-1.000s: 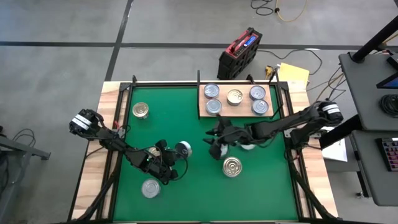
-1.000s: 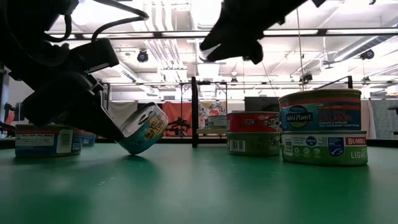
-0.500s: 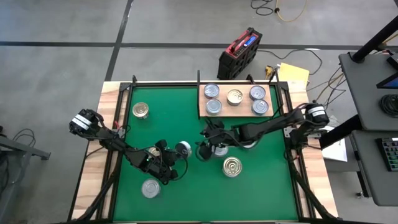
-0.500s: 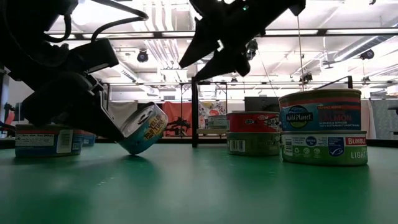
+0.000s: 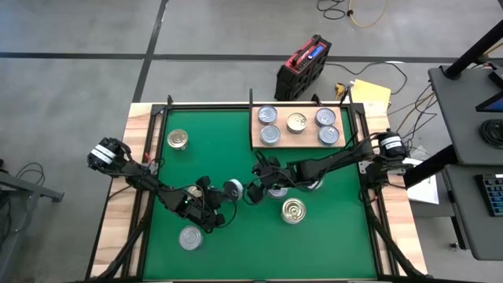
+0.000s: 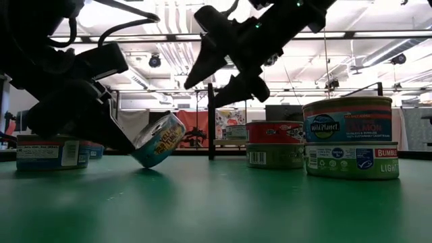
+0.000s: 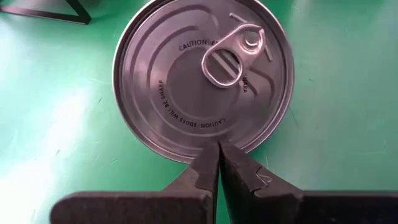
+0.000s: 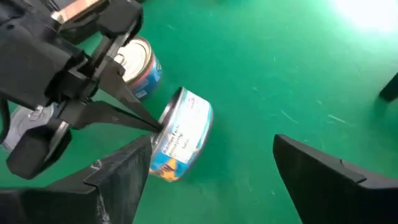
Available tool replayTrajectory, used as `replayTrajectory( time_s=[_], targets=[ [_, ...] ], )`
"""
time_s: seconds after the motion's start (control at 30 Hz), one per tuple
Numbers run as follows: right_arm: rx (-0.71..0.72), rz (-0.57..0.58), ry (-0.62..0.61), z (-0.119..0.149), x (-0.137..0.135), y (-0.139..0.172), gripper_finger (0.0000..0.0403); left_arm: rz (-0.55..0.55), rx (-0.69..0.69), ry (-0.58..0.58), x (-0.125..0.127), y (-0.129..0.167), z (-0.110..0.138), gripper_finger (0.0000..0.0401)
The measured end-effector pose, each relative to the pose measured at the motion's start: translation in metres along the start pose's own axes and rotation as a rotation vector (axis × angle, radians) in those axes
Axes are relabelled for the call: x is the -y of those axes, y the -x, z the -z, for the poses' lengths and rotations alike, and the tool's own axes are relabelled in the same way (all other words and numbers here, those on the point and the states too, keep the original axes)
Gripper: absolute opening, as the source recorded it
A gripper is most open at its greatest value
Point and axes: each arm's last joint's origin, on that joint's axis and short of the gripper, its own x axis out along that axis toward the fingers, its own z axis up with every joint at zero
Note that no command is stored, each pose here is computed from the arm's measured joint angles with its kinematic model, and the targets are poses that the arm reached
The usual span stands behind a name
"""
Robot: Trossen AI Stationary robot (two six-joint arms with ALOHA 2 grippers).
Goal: Stack canned seafood by type on shelf
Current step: Put the green and blue tuna on the shelf
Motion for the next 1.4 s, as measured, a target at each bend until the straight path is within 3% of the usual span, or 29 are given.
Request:
replayTrajectory(
  time_s=[0.43,0.67,1.4],
  targets=[
    [0.012,-0.026,-0.053,0.005,-0.001,-0.012,0.0330,0.007,0.003,0.002,0.000,0.000,0.002,0.0000],
    [-0.001,-0.126,-0.076,0.009,-0.005,-0.022,0.0347,0.008,0.006,0.004,0.000,0.000,0.001,0.0000],
    [-0.004,-0.119,-0.092,0.011,-0.003,-0.039,0.0354,0.018,0.025,0.017,0.001,-0.001,0.001,0.0000]
  ],
)
